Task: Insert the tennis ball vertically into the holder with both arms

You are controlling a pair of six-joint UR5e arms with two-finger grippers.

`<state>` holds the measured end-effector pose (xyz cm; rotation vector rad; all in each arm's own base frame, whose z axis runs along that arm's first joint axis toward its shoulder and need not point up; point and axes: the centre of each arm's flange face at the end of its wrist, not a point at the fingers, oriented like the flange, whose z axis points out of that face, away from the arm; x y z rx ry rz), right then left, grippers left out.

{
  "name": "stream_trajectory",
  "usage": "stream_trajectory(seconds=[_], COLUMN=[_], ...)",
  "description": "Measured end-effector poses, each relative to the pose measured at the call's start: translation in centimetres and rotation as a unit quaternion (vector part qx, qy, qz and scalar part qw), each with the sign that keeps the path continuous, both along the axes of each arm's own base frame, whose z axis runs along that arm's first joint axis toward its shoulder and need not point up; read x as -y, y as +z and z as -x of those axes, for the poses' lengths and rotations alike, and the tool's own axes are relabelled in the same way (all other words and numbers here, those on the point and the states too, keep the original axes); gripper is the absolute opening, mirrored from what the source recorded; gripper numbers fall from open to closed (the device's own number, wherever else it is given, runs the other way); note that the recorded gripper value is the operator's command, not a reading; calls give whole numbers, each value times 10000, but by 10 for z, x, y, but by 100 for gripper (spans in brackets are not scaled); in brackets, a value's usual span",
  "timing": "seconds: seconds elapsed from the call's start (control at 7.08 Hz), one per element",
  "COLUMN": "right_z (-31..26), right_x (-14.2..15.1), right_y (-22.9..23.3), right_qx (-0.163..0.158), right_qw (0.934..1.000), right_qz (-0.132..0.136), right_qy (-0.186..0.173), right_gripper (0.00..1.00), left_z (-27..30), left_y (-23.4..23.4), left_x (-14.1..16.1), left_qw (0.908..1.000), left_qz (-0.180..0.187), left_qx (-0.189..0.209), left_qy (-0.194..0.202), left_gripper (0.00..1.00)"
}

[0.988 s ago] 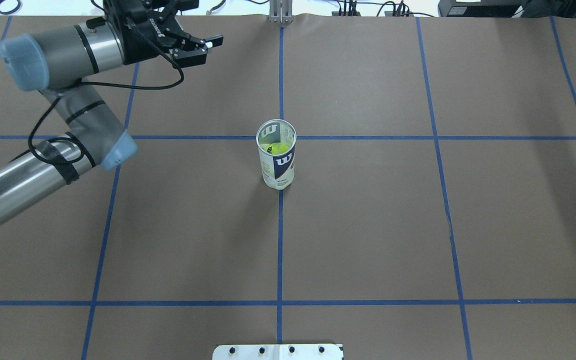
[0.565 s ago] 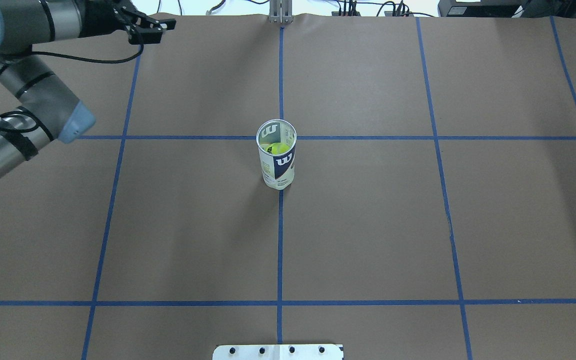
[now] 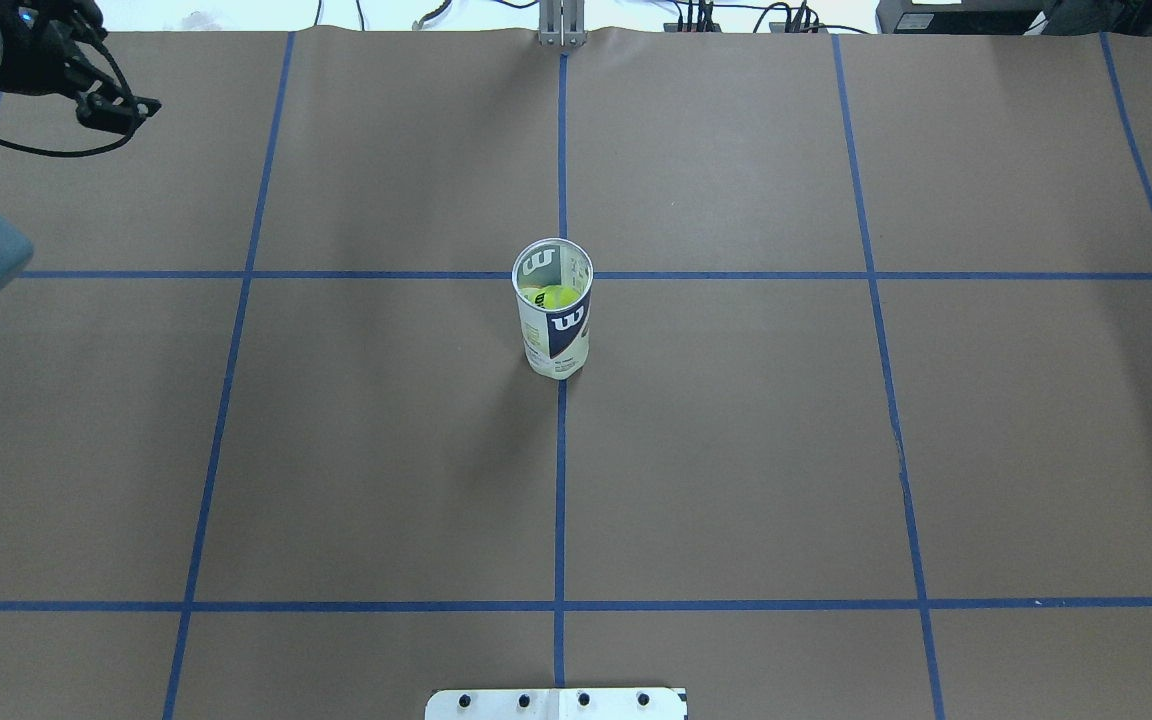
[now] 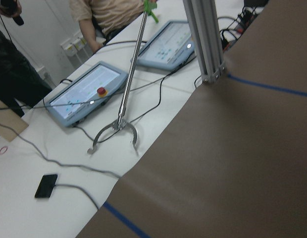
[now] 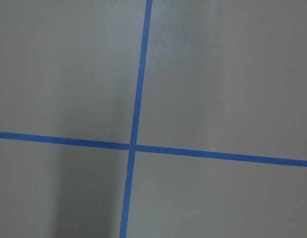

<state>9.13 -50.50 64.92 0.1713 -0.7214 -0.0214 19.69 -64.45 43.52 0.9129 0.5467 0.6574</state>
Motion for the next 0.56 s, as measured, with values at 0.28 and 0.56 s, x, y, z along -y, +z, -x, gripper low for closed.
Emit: stream_trajectory(seconds=[0.28,0.56], right_z=[0,0], right_x=[-1,-1], right_y=[0,1], right_qx=[-3,-5], right_qw=[10000,10000], right_qz=[-8,-9], right_qy=[-4,-6], right_gripper=[99,99], left_z=[38,85], left_y=[38,67], left_x=[-28,-35], left_qw=[9938,9855], left_qz=[880,1315], left_qx=[657,1017], left_qy=[173,352], left_gripper=[99,99])
